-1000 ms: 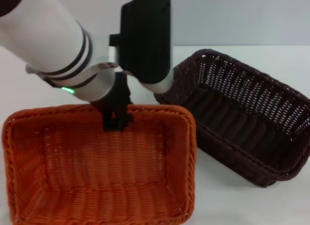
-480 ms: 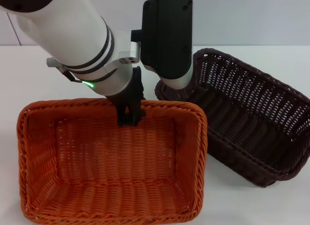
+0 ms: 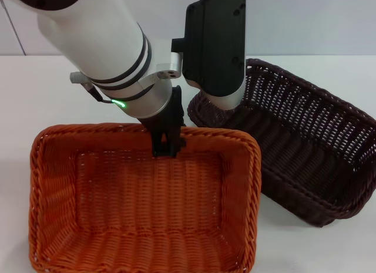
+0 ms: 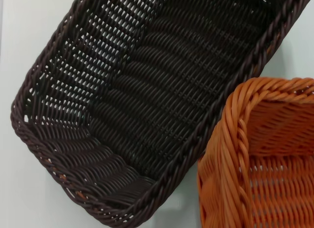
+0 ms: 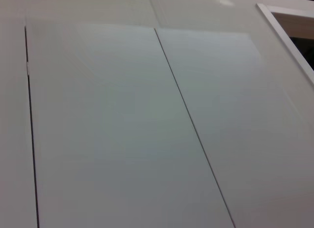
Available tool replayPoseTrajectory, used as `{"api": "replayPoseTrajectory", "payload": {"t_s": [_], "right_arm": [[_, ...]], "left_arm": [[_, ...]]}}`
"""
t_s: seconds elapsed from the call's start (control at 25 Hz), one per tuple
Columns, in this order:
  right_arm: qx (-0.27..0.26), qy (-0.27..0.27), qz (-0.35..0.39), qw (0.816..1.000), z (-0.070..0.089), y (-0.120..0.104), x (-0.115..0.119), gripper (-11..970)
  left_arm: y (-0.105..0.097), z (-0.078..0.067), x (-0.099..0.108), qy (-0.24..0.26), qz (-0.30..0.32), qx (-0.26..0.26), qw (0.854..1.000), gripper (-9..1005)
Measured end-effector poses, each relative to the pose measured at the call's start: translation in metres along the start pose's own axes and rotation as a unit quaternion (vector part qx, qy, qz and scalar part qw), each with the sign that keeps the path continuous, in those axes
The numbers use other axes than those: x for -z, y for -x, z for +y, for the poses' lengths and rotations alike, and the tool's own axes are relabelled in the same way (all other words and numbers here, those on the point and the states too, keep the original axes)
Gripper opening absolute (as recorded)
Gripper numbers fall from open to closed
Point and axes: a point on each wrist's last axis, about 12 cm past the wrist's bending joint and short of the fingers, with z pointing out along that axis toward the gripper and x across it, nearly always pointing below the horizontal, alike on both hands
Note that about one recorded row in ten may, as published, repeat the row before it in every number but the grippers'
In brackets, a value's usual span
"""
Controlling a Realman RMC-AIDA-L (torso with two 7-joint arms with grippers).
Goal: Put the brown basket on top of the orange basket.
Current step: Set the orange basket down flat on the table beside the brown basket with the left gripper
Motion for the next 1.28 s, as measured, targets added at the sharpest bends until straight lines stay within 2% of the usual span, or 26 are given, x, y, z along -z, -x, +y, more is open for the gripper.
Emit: {"api": "replayPoseTrajectory", "payload": {"t_s": [0.56,0.76,1.04,1.28], "right_arm": [[0.014,0.004,0.01,1.0,0.001,-0.003,-0.003,752],[0.013,0.007,0.011,1.0,0.002,-0.004,-0.004,753],[0.015,0.011,0.004,1.0,0.002,-0.002,-0.005,753],[0.016,0.01,0.006,1.0,0.002,-0.002,-0.004,753]], "left_arm": [[0.003,0.004,-0.007,-0.005,0.002,0.001,1.0,168],[0.006,0.008,-0.01,0.013,-0.011,0.025,1.0,169],[0.007,0.01,-0.016,0.042,0.001,0.022,0.999,179],[0.008,0.012,-0.016,0.052,0.005,0.018,0.998,330]]}}
